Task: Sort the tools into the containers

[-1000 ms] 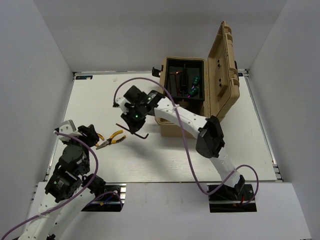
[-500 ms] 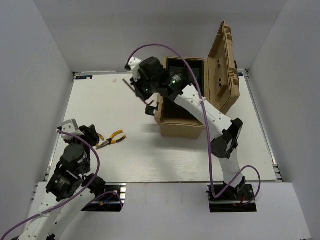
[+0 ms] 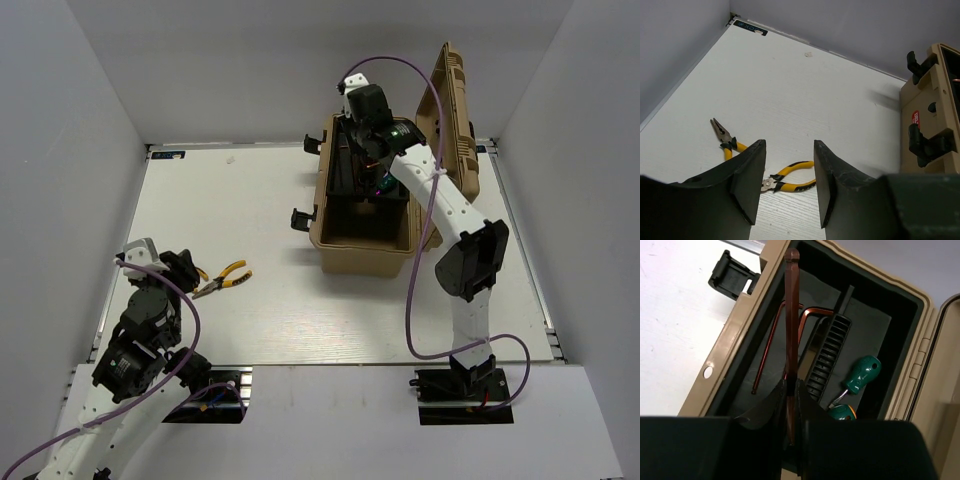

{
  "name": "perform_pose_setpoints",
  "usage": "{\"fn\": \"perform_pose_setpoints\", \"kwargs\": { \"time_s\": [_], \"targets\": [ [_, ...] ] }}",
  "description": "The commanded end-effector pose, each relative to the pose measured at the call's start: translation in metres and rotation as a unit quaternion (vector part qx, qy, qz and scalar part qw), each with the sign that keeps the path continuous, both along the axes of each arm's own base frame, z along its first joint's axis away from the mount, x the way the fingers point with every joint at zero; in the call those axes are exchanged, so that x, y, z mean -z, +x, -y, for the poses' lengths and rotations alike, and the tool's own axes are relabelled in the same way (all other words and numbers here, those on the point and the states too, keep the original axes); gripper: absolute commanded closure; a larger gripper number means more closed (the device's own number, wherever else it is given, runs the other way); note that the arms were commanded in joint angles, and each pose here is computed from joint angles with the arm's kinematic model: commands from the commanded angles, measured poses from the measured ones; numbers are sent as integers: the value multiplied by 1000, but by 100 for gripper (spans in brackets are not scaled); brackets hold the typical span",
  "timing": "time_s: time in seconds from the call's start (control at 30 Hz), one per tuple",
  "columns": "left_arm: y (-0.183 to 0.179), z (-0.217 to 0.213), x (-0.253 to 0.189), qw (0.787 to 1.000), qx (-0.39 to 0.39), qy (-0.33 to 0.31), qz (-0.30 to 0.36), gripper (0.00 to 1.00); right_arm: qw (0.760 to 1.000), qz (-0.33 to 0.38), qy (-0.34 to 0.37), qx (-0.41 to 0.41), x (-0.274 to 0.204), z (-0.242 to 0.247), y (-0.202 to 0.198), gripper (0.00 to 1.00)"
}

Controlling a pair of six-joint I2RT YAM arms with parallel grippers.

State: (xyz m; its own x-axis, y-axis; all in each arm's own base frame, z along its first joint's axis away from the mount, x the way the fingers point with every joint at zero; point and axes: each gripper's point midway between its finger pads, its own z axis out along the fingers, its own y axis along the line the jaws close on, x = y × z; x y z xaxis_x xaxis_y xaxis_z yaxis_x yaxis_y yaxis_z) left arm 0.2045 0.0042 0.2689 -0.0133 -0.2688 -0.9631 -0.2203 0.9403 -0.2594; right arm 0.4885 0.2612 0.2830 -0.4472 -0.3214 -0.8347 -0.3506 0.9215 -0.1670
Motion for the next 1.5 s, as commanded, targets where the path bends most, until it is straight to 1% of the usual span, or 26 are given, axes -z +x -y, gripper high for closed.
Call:
{"fn": "perform_pose_setpoints", "kwargs": {
  "time_s": [0.0, 0.23, 0.43, 0.5, 0.53, 0.57, 0.63, 0.87, 0.9, 0.93, 0.97, 1.0, 1.03, 1.07, 1.1, 1.13, 1.17, 1.2, 1.23, 1.27, 1.3, 1.33, 1.37, 1.4, 1.43, 1.47],
  "targets": [
    [4, 4, 2, 1000, 8, 9, -7, 47, 998, 38, 46, 13, -18, -10, 14, 100],
    [7, 8, 4, 1000, 13, 12, -13, 45, 997, 13, 80, 20, 2, -16, 26, 100],
    [7, 8, 4, 1000, 13, 12, -13, 45, 994, -34, 99, 24, 32, -11, 31, 100],
    [7, 8, 4, 1000, 13, 12, -13, 45, 993, -47, 104, 13, 38, -13, 31, 88],
    [9, 9, 5, 1000, 13, 15, -17, 45, 993, -51, 108, 6, 37, -14, 29, 78],
    [9, 9, 5, 1000, 13, 15, -17, 45, 992, -52, 114, 2, 33, -14, 28, 72],
    [9, 9, 5, 1000, 13, 15, -17, 44, 991, -57, 119, -13, 29, -16, 24, 64],
    [9, 9, 5, 1000, 13, 15, -17, 44, 986, -57, 151, -41, -3, -21, 3, 61],
    [9, 10, 5, 1000, 17, 14, -17, 44, 985, -63, 154, -48, -4, -22, -2, 65],
    [9, 10, 5, 1000, 17, 14, -17, 45, 969, -78, 188, -141, -26, -44, -29, 69],
    [9, 10, 5, 1000, 17, 14, -17, 47, 961, -90, 192, -180, -27, -49, -43, 74],
    [9, 12, 5, 999, 22, 18, -18, 50, 950, -103, 195, -222, -26, -56, -58, 84],
    [9, 12, 5, 999, 22, 18, -18, 55, 902, -85, 195, -376, -55, -69, -106, 90],
    [11, 15, 8, 999, 27, 21, -24, 58, 881, -114, 189, -418, -47, -68, -132, 95],
    [12, 17, 10, 999, 33, 23, -29, 61, 857, -102, 154, -481, -51, -57, -164, 98],
    [13, 18, 11, 999, 33, 26, -33, 66, 817, -76, 140, -554, -54, -59, -189, 98],
    [15, 21, 14, 998, 38, 28, -39, 66, 810, -130, 127, -557, -17, -48, -206, 98],
    [15, 23, 14, 998, 44, 28, -40, 67, 806, -83, 96, -578, -30, -38, -220, 98],
    [15, 23, 14, 998, 44, 28, -40, 67, 807, -69, 53, -583, -17, -32, -220, 90],
    [17, 26, 14, 998, 49, 26, -39, 67, 803, -110, 42, -585, 19, -23, -231, 80],
    [17, 26, 14, 998, 49, 26, -39, 67, 806, -78, 16, -586, 11, -16, -236, 55],
    [17, 27, 14, 997, 54, 30, -40, 64, 806, -81, 2, -586, 19, -14, -240, 43],
    [17, 27, 14, 997, 54, 30, -40, 62, 819, -95, -38, -564, 48, -4, -239, 36],
    [17, 27, 14, 997, 54, 30, -40, 61, 831, -72, -47, -550, 44, -5, -232, 33],
    [17, 27, 14, 997, 54, 30, -40, 57, 836, -78, -57, -539, 49, -2, -233, 30],
    [17, 27, 14, 997, 54, 30, -40, 55, 851, -78, -83, -513, 60, 1, -227, 30]
  ]
}}
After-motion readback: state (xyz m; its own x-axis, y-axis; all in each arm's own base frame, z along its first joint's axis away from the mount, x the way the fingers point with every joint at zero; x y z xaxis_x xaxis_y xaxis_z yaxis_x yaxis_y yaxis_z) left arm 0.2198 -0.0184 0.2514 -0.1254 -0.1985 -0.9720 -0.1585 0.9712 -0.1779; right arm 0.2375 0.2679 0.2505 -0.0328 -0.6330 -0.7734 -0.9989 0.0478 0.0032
